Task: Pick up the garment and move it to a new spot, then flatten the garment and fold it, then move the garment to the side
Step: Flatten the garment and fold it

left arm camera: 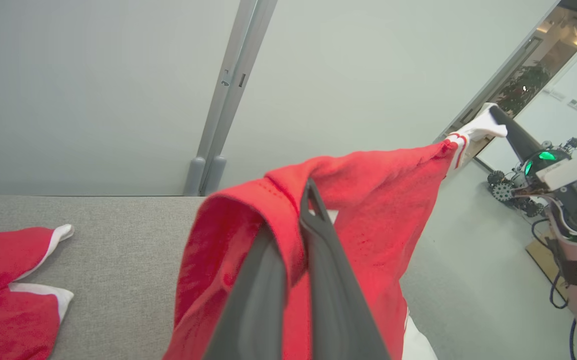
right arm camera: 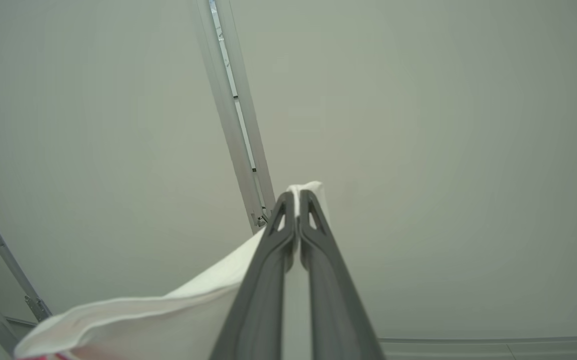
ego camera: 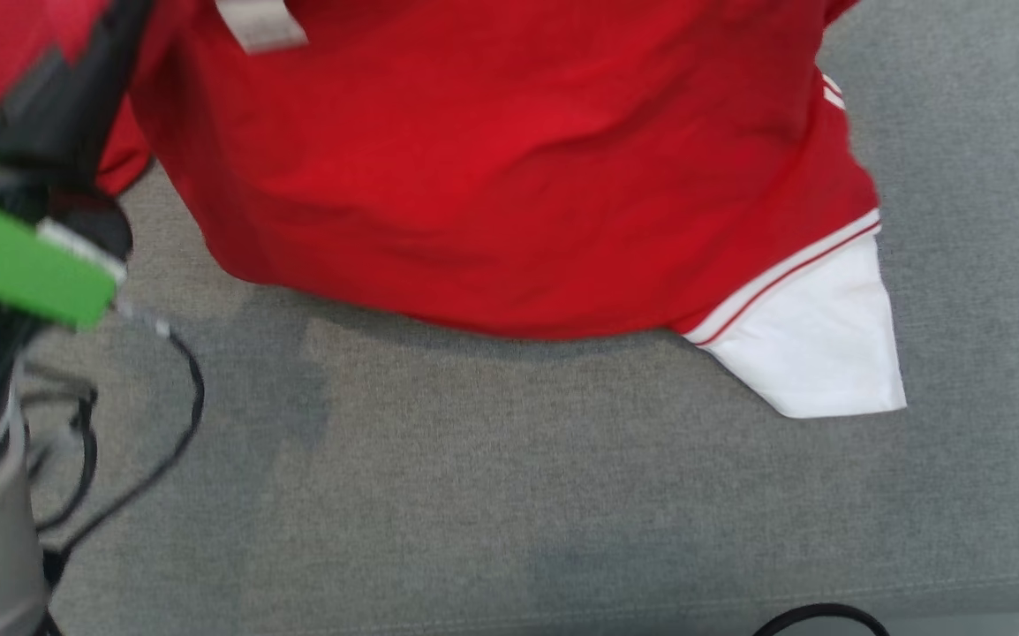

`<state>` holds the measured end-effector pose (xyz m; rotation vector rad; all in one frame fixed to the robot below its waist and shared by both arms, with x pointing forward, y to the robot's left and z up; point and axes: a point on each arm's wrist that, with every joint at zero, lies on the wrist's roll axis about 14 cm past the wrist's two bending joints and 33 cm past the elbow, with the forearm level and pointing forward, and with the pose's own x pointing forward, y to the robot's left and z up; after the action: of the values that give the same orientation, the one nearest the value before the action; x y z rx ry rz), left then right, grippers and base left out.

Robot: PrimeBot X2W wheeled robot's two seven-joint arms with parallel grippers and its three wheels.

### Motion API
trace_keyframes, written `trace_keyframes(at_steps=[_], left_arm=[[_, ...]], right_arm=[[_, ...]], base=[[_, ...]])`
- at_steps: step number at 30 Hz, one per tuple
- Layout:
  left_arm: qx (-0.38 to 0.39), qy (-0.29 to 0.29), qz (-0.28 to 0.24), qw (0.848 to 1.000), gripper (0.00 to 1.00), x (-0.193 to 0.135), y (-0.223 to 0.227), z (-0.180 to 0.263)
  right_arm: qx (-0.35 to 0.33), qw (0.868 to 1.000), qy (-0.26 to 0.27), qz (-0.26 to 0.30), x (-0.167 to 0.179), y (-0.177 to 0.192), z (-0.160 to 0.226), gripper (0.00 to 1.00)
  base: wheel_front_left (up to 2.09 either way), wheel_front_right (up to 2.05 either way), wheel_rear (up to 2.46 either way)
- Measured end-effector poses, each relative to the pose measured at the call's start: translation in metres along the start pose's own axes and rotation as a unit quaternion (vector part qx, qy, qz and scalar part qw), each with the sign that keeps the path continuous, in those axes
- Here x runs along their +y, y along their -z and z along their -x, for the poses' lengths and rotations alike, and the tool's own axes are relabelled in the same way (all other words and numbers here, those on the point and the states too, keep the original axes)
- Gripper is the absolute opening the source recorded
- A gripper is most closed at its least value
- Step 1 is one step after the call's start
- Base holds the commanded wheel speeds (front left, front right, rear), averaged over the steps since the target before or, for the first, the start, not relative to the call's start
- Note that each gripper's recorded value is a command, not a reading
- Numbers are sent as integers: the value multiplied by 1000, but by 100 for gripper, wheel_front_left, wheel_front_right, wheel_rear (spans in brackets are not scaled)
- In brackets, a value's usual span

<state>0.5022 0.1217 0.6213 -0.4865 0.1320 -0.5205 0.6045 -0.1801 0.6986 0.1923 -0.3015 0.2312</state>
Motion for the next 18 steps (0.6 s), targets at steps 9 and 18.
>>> trace_keyframes(at_steps=[9, 18], left_arm=[[-106, -58, -72, 990, 0, 55, -67, -131], [-224, -65, -139, 962, 0, 90, -92, -174]], right_arm=[[-113, 993, 32, -6, 11, -28, -103, 0], [-250, 965, -7, -78, 35, -47, -137, 0]], base=[[0, 0, 0], [0, 0, 0]])
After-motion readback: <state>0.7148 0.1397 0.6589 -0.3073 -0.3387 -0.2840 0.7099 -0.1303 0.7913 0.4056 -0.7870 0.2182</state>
